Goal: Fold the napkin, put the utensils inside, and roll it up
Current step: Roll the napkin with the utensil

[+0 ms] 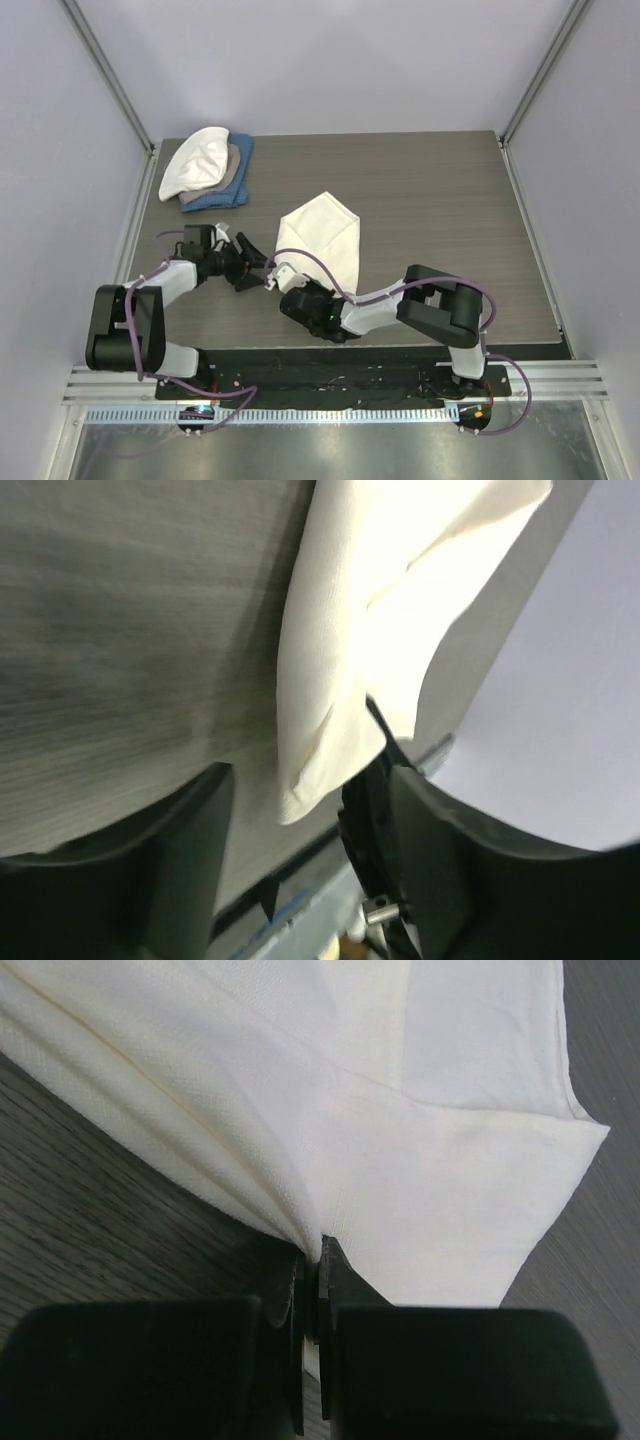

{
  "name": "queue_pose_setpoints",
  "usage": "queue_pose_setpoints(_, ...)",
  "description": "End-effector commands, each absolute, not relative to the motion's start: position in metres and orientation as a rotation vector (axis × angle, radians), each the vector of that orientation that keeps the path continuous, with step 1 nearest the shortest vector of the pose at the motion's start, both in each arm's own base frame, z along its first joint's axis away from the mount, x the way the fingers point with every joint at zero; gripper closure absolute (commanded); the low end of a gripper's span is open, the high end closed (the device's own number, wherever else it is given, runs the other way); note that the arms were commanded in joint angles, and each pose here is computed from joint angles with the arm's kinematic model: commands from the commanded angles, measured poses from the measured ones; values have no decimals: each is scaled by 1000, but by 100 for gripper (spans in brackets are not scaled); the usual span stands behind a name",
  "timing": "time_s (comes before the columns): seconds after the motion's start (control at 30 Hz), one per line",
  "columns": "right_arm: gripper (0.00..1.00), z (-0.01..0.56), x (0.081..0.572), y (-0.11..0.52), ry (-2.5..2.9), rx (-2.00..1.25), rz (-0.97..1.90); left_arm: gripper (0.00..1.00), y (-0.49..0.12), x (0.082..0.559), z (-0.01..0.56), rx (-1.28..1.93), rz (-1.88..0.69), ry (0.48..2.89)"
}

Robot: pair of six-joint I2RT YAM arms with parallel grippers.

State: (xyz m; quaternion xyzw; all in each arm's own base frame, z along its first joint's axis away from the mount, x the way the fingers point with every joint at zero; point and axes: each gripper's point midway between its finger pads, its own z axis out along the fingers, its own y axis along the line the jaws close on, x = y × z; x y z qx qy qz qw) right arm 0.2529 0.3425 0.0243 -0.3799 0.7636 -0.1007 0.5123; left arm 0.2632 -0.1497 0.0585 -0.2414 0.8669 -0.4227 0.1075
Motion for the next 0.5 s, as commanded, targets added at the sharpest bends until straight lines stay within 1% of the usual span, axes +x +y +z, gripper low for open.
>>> queue_pose_setpoints(0.0,99,-5,230,332,2009,-1109,-187,22,-120,297,73,-728,-988,2353)
queue_pose_setpoints(0.03,99,-9,224,335,2046,-1145,-142,21,-115,294,68,-750,-951,2338)
queue_pose_setpoints(0.1,99,-6,220,336,2106,-1152,-104,18,-107,298,79,-728,-900,2270)
queue_pose_setpoints(0.17,99,-3,213,348,2163,-1175,2,17,-95,298,81,-718,-808,2234)
queue_pose_setpoints(0.23,99,-4,208,345,2239,-1204,48,17,-85,297,87,-664,-731,2200)
queue_pose_setpoints(0.27,99,0,202,358,2268,-1230,148,17,-83,296,88,-655,-710,2193)
queue_pose_setpoints(0.33,99,2,201,353,2350,-1233,201,18,-79,292,93,-614,-679,2162)
queue_pose_setpoints(0.37,99,7,195,364,2374,-1252,308,17,-77,291,94,-606,-669,2150)
queue_pose_setpoints(0.4,99,7,196,357,2429,-1246,327,18,-78,287,91,-575,-657,2152)
queue_pose_setpoints(0.47,99,11,190,366,2489,-1267,466,18,-77,284,96,-542,-635,2123)
